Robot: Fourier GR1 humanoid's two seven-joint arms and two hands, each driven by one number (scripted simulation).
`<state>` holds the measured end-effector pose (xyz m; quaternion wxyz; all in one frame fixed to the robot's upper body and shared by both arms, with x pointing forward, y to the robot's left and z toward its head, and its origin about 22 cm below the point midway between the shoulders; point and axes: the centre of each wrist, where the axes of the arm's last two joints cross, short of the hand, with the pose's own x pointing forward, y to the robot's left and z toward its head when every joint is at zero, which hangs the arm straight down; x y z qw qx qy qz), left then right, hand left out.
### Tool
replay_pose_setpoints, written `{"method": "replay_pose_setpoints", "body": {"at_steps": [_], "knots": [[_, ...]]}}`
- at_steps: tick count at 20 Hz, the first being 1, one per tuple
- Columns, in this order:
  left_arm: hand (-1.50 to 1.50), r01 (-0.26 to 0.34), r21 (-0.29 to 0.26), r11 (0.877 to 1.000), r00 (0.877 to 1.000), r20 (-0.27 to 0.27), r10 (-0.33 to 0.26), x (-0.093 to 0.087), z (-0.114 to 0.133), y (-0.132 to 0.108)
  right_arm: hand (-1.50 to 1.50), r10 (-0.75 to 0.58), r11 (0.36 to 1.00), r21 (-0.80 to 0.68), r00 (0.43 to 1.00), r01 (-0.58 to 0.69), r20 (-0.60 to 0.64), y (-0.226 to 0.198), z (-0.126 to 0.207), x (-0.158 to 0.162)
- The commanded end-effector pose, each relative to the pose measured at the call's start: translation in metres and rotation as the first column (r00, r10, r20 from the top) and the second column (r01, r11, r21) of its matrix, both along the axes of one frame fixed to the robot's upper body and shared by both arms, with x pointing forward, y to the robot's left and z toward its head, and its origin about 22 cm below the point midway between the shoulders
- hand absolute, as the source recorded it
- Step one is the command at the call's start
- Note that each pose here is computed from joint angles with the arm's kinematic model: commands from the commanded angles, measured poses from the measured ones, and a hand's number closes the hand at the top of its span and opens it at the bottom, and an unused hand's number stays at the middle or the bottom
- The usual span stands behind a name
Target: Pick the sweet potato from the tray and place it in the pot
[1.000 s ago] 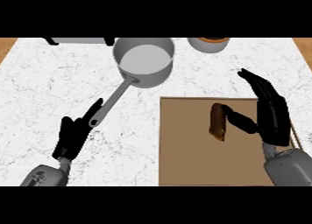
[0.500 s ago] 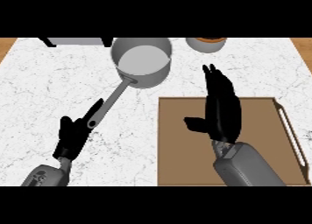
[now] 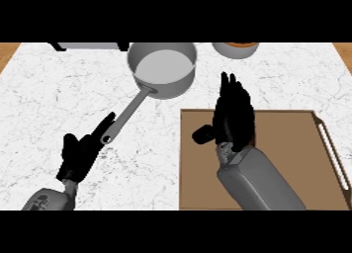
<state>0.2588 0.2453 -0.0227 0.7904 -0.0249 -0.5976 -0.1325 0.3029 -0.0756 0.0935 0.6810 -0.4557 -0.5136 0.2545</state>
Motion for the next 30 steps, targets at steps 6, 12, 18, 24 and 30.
{"method": "replay_pose_setpoints", "body": {"at_steps": [6, 12, 18, 24, 30], "knots": [[0.0, -0.018, 0.006, 1.0, 1.0, -0.006, 0.018, -0.007, -0.002, 0.004, -1.5, -0.095, 0.995, -0.061, 0.951, 0.081, -0.294, -0.044, -0.018, 0.006], [0.0, 0.006, 0.01, 1.0, 1.0, -0.024, -0.006, 0.008, -0.01, -0.003, -1.5, -0.105, 0.991, -0.104, 0.979, 0.088, -0.173, -0.06, 0.005, -0.021], [0.0, -0.017, 0.017, 1.0, 1.0, -0.016, 0.018, 0.004, 0.001, 0.01, -1.5, -0.08, 0.997, -0.015, 0.983, 0.079, -0.162, -0.079, -0.022, -0.029], [0.0, -0.008, -0.003, 1.0, 1.0, -0.019, 0.008, -0.004, -0.019, 0.003, -1.5, 0.007, 0.983, 0.182, 0.996, 0.011, -0.094, -0.086, -0.02, -0.034], [0.0, -0.006, -0.01, 1.0, 1.0, -0.026, 0.005, -0.012, 0.0, 0.008, -1.5, -0.026, 0.957, 0.286, 0.997, 0.044, -0.066, -0.093, -0.061, -0.037]]}}
